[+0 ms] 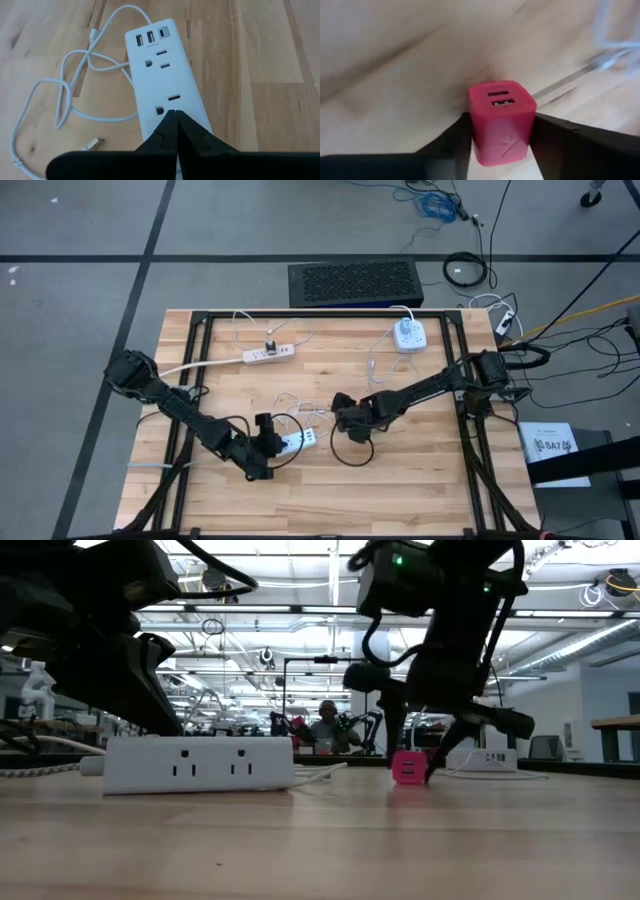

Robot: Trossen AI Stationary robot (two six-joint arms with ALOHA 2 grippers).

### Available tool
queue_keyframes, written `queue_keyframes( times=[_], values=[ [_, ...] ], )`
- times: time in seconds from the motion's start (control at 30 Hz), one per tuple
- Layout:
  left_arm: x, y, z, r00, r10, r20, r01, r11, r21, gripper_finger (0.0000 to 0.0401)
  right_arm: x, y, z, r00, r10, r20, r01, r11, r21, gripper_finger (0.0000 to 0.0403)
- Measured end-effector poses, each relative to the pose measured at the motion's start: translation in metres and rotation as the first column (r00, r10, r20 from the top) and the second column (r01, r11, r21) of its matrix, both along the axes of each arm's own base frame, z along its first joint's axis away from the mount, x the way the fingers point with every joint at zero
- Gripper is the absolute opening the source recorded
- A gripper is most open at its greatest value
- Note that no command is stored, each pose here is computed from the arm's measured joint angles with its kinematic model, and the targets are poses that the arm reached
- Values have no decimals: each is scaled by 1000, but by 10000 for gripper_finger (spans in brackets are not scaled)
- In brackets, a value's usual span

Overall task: Insert USB
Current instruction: Insert the pink charger adapter into the white outlet extension

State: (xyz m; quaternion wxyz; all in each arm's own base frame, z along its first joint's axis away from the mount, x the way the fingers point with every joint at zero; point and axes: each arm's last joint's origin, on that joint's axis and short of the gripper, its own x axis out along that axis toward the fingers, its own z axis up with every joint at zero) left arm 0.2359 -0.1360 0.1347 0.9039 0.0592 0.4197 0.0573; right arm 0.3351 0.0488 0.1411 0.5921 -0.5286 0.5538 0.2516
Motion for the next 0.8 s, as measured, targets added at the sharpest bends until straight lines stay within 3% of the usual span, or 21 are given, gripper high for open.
queue_keyframes(
  times=[0.13,0.3,0.43,0.53,0.7,0.8],
  values=[
    [0,0,0,1000,-1,-1,1,1000,1,1,5,11,4,996,-40,83,38,999,31,119],
    [-2,-2,0,1000,-4,6,4,1000,7,1,17,27,23,947,-259,192,223,956,189,120],
    [-2,-5,1,1000,-7,29,6,1000,13,1,27,36,36,879,-437,191,328,845,421,120],
    [-3,-8,1,999,-15,36,15,1000,8,1,34,41,39,839,-517,173,344,748,568,120],
    [-4,-12,2,998,-32,52,32,999,3,1,48,48,50,756,-618,217,290,613,735,120],
    [-3,-13,3,997,-31,74,31,1000,6,1,59,51,62,660,-713,235,221,484,847,120]
  ],
)
